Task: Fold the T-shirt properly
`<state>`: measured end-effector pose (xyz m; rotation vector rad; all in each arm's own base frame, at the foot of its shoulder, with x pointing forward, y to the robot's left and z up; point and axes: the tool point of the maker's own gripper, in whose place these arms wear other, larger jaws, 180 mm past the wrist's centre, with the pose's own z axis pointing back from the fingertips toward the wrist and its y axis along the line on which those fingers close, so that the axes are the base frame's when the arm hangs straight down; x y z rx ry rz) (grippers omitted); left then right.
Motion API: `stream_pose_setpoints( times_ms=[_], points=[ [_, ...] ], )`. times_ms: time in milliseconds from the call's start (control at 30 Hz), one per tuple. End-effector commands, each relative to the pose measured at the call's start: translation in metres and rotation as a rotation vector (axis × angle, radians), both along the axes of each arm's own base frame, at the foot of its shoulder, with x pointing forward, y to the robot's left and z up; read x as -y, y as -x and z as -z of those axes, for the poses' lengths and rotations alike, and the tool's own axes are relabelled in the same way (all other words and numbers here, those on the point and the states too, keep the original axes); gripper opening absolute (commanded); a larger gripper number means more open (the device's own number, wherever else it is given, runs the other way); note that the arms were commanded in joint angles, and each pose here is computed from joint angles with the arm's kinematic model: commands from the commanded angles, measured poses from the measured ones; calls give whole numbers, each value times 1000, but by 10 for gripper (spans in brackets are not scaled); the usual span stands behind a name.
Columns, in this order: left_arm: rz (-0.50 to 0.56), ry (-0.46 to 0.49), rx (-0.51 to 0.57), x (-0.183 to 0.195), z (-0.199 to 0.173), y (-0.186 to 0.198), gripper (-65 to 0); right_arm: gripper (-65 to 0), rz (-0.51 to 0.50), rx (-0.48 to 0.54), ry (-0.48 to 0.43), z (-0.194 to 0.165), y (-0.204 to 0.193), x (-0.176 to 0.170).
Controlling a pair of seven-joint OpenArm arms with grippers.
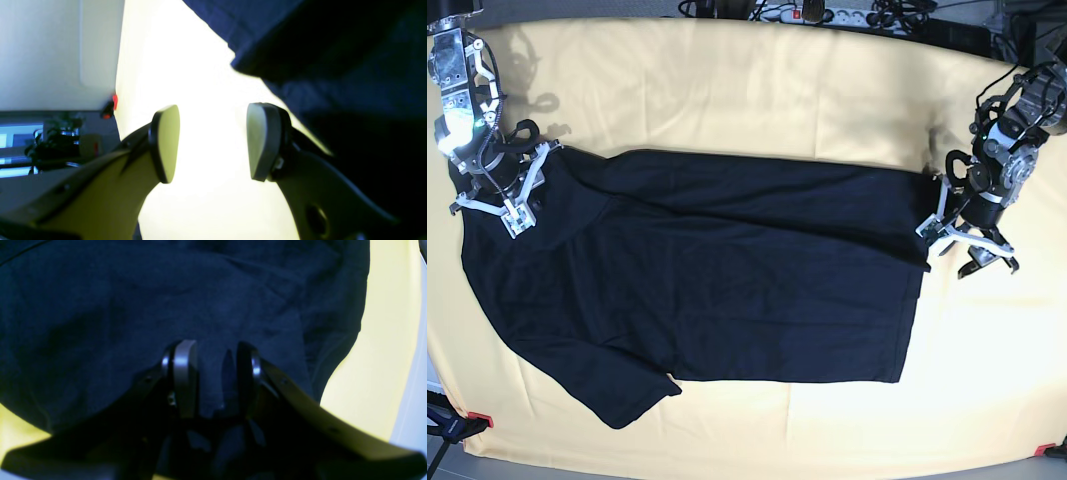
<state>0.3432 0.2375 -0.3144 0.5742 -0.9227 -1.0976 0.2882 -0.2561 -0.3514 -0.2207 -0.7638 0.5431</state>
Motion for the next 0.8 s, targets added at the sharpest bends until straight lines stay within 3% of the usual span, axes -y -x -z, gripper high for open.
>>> stream_pose_setpoints(
  times_ms=[0, 67, 200, 300, 500, 667, 767],
  points=[
    [25, 15, 60, 6, -23, -7, -321, -420, -8, 44, 20, -16, -9, 4],
    [43, 58, 47, 19, -32, -1, -321, -418, -18, 47, 26, -22, -8, -1],
    [189, 69, -83, 54, -38, 30, -321, -377, -54, 43, 54, -39, -4, -15],
    [285, 15, -188, 60, -33, 56, -321, -377, -87, 13, 44, -41, 5, -24],
    [391, -124, -407, 36, 4, 100, -321, -377, -105, -60, 37, -23, 32, -30],
    [497, -133, -418, 38, 21, 112, -321, -377, -75, -86, 33, -15, 43, -26],
    [488, -149, -413, 32, 31, 107, -321, -377, -71, -96, 40, -13, 47, -25]
  ],
)
